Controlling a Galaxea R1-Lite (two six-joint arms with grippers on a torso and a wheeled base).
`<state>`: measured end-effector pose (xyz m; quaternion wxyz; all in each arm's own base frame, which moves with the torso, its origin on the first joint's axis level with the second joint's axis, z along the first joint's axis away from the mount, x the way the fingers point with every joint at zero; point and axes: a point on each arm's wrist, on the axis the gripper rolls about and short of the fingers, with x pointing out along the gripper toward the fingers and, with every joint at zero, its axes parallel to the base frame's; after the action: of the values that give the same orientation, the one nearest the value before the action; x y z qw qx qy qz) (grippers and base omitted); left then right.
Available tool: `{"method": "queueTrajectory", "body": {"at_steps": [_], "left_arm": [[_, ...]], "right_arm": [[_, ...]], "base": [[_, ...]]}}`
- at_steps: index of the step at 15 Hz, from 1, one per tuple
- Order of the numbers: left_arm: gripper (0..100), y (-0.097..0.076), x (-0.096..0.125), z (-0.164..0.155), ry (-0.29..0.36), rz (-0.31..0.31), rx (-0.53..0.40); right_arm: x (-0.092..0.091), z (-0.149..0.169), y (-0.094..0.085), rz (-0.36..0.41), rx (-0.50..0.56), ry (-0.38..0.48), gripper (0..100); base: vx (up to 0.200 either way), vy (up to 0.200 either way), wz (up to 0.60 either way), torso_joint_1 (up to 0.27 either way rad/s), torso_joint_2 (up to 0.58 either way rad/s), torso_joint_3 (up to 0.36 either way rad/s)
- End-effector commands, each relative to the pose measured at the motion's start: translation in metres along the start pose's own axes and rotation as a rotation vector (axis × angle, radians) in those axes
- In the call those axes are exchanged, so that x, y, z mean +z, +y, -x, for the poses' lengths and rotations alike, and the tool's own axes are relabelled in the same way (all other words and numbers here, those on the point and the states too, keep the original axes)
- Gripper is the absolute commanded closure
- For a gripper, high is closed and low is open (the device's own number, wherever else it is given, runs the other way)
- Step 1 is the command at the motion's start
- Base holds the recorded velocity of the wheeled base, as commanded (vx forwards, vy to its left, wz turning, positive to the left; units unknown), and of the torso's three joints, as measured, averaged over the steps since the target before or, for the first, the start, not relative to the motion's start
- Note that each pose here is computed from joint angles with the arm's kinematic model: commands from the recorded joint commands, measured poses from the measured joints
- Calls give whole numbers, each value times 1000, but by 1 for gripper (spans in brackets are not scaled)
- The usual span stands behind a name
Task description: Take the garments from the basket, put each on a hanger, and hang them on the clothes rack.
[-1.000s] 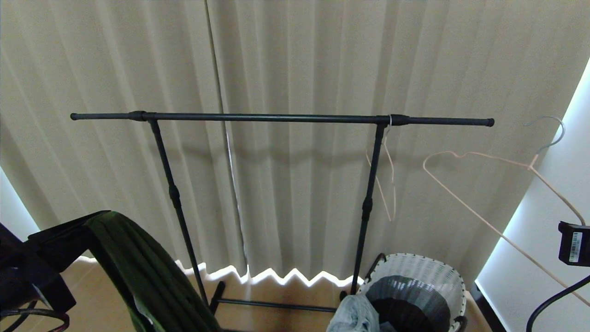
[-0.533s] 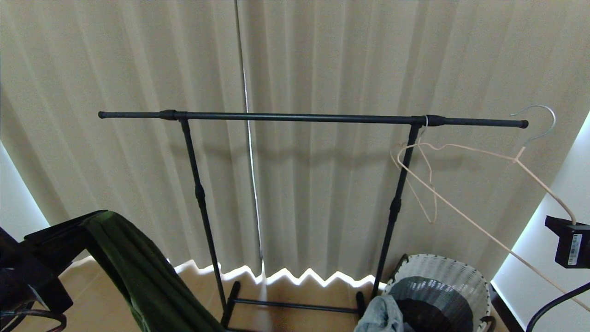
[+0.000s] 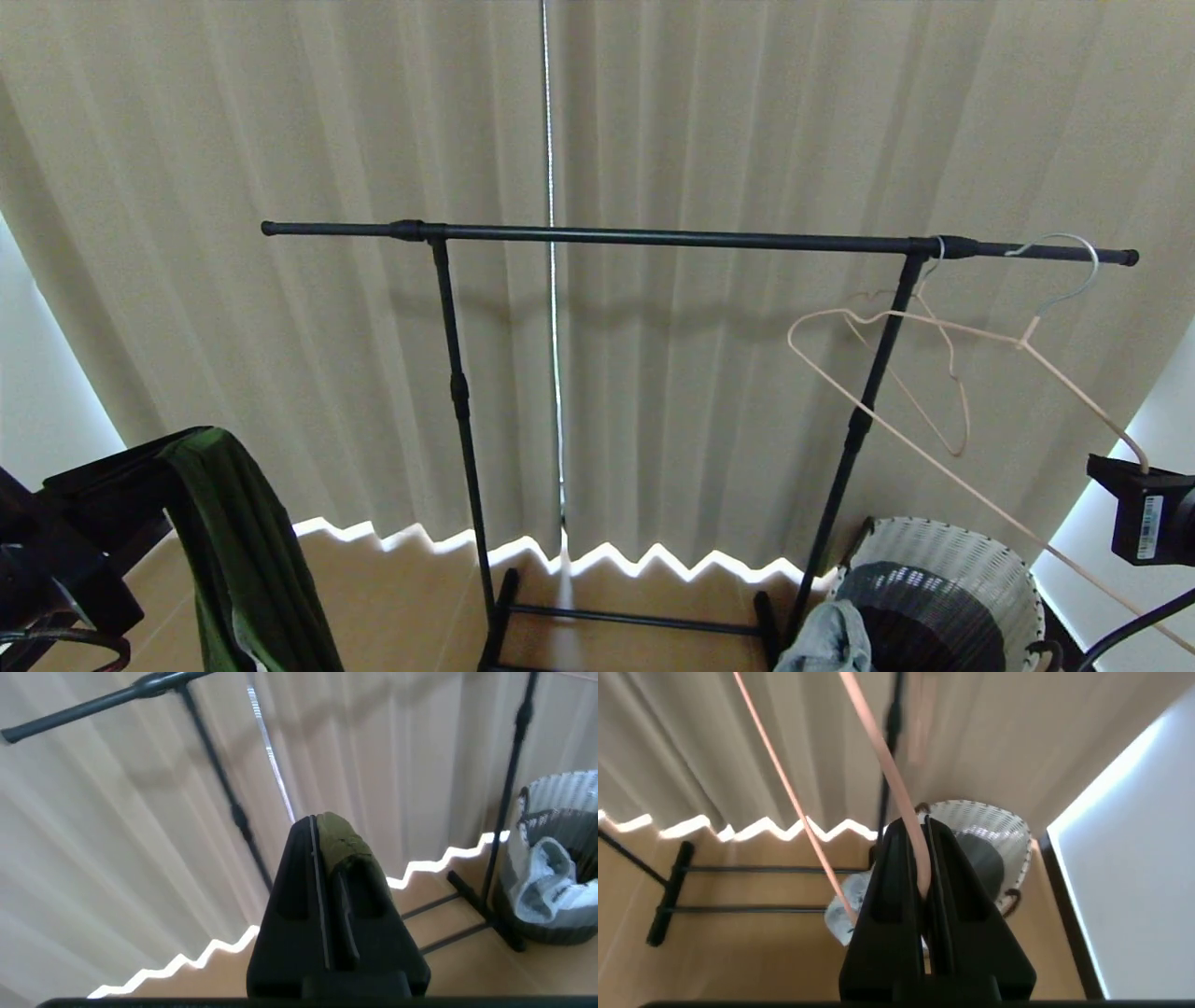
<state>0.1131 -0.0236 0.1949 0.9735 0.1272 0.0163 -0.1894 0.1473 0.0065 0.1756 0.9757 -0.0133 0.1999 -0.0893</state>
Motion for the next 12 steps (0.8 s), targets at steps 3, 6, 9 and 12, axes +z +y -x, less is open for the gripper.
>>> {"method": "queueTrajectory", "body": {"at_steps": [3,6,9,12], "left_arm": [[100,0,-1,0,1,0,-1],[100,-1,-1,1,-1,-1,-2],[100,-1,-1,1,-1,-1,-2],[100,-5,-14,3,43,12,-20]], "right_arm": [[-3,-1,0,5,-2,18,100],[-4,-1,0,7,-2,23,100],[-11,-1,0,34,-3,45,100],[-11,-1,0,70,-2,43,100]], "base": [[0,0,0,0,0,0],[0,0,0,0,0,0],[0,0,0,0,0,0],[0,0,0,0,0,0]]}}
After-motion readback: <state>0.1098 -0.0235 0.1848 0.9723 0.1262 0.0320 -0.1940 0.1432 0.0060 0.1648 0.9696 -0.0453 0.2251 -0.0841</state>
